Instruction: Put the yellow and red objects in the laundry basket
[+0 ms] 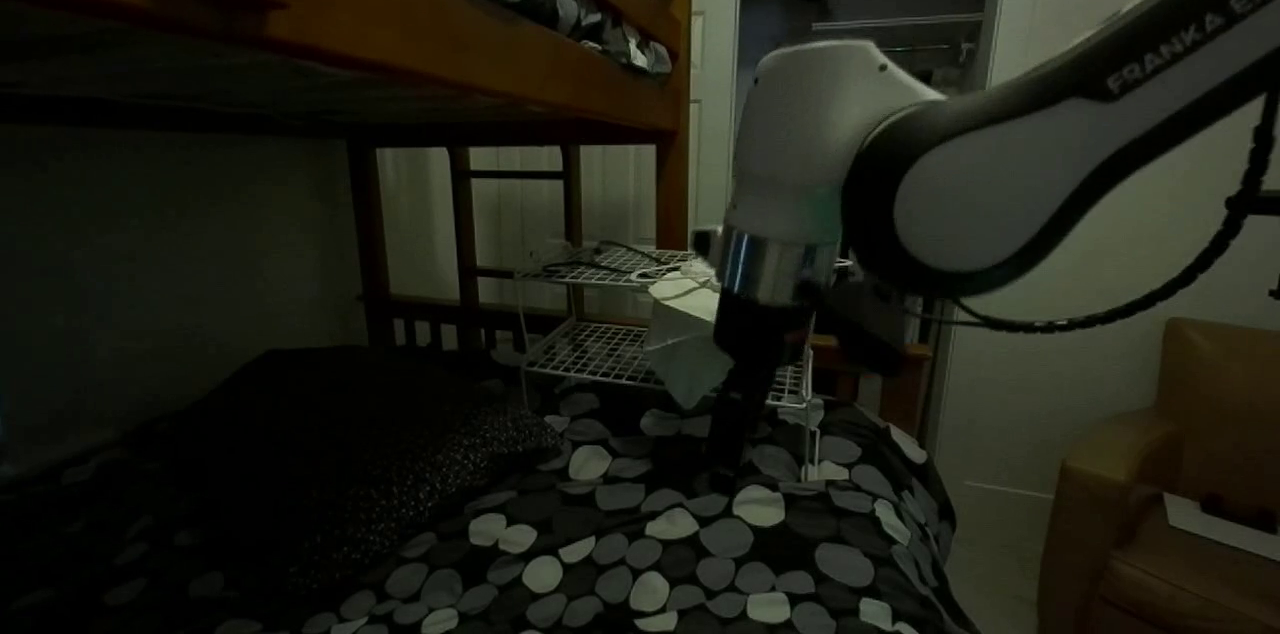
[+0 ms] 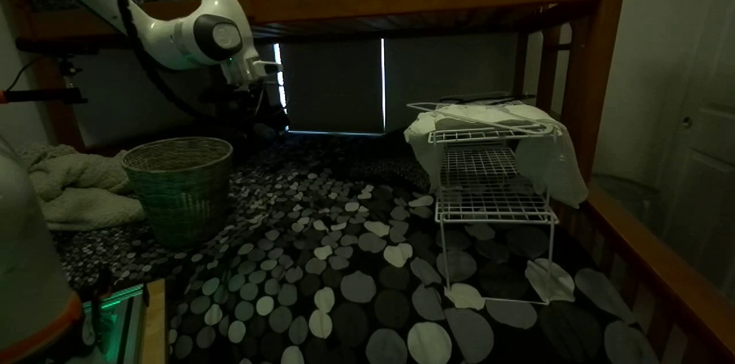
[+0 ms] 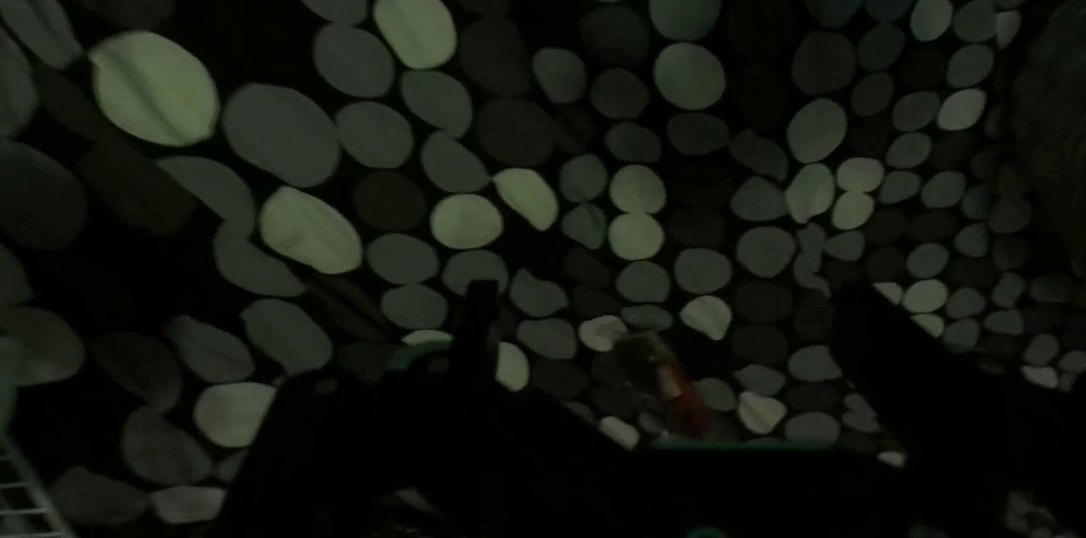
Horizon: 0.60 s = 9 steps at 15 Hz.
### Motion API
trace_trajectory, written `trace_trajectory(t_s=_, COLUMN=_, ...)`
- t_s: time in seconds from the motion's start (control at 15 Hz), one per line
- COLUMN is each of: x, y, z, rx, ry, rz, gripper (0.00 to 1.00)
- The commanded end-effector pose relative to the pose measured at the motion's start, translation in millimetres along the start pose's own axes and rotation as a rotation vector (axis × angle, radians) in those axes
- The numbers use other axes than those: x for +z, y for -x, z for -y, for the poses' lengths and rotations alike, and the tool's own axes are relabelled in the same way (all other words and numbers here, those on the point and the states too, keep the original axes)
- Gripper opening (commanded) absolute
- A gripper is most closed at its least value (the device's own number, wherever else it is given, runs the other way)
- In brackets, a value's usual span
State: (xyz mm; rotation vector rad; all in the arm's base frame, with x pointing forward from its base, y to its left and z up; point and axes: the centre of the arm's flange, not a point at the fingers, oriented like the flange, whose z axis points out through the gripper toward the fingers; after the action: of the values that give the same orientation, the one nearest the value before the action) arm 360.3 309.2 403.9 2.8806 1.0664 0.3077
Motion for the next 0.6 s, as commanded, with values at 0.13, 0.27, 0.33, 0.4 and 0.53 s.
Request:
trace_trajectory(t_s=0.13, x=126, y=-45, z=54, rx=-0.32, ry=-0.012, rz=0.029, gripper=1.0)
trace_trajectory(t_s=0.27, x=164, y=-60, z=57, rx=-0.404, ry=0.019, rz=0.048, gripper=1.0)
trace_trajectory(t_s=0.33, x=179, y=-70, z=53, rx=-0.401, ry=0.026, rz=0.066, gripper=1.0)
trace_trajectory(t_s=0.4, x=140, y=-30, z=51, rx=-0.375, ry=0.014, rz=0.049, gripper=1.0)
trace_trajectory(t_s=0.53, x=159, y=-38, z=45, rx=-0.369, ry=0.0, rz=0.065, gripper=1.0)
